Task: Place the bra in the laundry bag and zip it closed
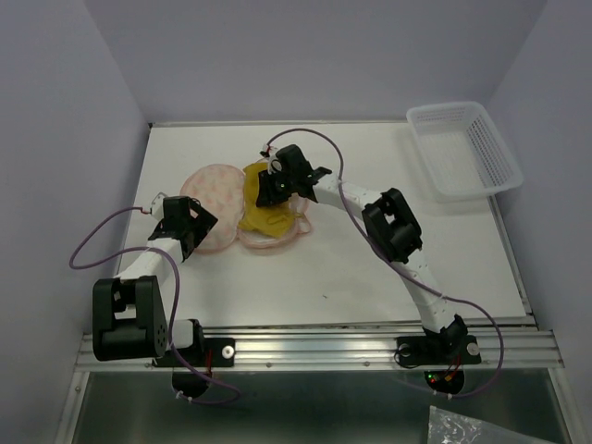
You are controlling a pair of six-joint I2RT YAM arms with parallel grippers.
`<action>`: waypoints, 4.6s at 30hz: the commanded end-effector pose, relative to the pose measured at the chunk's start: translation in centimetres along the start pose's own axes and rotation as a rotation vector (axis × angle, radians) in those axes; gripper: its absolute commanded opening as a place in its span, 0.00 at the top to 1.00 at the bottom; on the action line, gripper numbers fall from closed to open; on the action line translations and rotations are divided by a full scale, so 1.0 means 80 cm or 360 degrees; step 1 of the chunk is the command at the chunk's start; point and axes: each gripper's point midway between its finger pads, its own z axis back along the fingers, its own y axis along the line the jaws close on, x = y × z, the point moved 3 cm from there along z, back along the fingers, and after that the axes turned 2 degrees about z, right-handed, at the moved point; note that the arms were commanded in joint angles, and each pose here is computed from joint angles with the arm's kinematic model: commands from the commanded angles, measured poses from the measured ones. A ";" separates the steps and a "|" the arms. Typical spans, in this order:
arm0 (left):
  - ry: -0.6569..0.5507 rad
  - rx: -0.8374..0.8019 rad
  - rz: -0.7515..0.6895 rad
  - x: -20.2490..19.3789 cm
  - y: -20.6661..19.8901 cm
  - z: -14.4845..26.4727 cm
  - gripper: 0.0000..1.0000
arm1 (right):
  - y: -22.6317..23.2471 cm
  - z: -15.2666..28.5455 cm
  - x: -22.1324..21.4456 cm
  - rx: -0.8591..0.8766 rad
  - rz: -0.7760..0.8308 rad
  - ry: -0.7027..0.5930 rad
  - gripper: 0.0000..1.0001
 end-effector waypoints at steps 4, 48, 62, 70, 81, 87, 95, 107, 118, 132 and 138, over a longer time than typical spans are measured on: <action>-0.0058 -0.0052 0.0010 0.011 -0.011 0.010 0.01 | 0.029 0.025 0.044 0.0090 0.0100 -0.0126 0.61; -0.0322 0.0295 0.0255 0.089 0.062 0.018 0.01 | -0.017 0.168 -0.051 0.0104 0.1039 0.0185 0.43; -0.0292 0.0280 0.0225 0.085 0.062 0.013 0.01 | -0.024 0.132 -0.070 0.0172 0.1082 0.0374 0.49; -0.0277 0.0237 0.0220 0.085 0.056 0.011 0.01 | -0.009 0.128 -0.058 0.0130 0.1138 0.0356 0.80; -0.0253 0.0218 0.0202 0.082 0.054 0.007 0.01 | 0.029 0.144 -0.020 0.0064 0.1327 0.0243 0.91; -0.0244 0.0194 0.0202 0.081 0.052 0.008 0.01 | 0.025 0.143 -0.006 -0.0090 0.1396 0.0245 0.91; -0.0236 0.0179 0.0196 0.081 0.049 0.008 0.01 | 0.029 0.142 0.004 -0.0124 0.1418 0.0220 0.91; -0.0196 0.0133 0.0188 0.074 0.046 0.005 0.01 | 0.066 0.090 0.002 0.0049 0.1438 0.0157 0.90; -0.0160 0.0120 0.0182 0.066 0.047 0.003 0.01 | 0.049 0.060 -0.028 0.0015 0.1342 0.0255 0.82; -0.0132 0.0129 0.0149 0.060 0.052 -0.001 0.01 | 0.096 0.111 -0.001 0.0091 0.1278 0.0118 0.23; -0.0120 0.0106 0.0136 0.060 0.049 -0.011 0.01 | 0.124 0.148 0.029 0.0098 0.1225 -0.0024 0.00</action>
